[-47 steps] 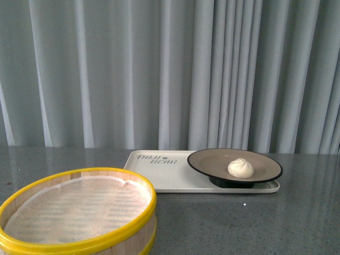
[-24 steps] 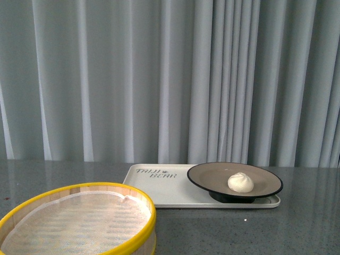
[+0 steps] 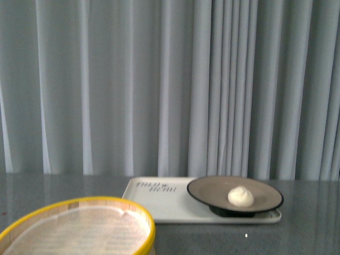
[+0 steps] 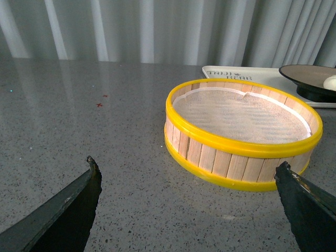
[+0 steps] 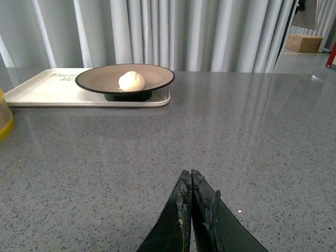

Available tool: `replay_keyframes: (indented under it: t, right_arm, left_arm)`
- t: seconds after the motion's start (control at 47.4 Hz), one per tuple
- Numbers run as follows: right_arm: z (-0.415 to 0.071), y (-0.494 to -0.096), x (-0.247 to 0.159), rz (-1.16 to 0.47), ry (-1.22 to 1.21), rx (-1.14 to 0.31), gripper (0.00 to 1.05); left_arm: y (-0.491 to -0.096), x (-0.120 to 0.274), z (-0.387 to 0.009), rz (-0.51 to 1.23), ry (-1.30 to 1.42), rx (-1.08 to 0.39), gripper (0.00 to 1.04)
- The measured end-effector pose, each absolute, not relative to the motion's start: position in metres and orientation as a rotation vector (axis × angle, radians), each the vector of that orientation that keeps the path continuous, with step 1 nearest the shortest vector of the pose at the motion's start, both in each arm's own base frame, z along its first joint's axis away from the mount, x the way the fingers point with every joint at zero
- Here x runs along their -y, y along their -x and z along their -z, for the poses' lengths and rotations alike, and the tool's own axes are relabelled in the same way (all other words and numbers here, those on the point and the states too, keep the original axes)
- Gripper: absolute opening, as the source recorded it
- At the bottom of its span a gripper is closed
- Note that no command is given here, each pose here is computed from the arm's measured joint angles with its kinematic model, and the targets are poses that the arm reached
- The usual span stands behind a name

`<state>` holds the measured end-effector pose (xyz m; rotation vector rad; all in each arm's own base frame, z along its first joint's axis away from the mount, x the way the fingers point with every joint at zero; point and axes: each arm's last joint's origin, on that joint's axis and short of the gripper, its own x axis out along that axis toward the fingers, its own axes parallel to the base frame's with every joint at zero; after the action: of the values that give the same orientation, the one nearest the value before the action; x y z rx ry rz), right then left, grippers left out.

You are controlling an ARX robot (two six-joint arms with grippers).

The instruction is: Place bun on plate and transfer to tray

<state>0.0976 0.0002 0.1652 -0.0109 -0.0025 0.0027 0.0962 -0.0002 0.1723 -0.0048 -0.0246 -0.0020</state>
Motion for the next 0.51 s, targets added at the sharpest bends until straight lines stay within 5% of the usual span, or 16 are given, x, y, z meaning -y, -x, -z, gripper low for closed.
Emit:
replay_keyframes:
  t: [0.295, 0.506]
  right_arm:
    - [-0.1652, -0.0976, -0.0002, -0.003, 0.012, 0.002, 0.02]
    - [-0.1652, -0.0976, -0.0002, -0.003, 0.011, 0.002, 0.32]
  left_arm:
    - [-0.0962, 0.0002, -0.1722, 0.002, 0.005, 0.024, 0.98]
    - [-0.0962, 0.0002, -0.1722, 0.002, 0.005, 0.024, 0.98]
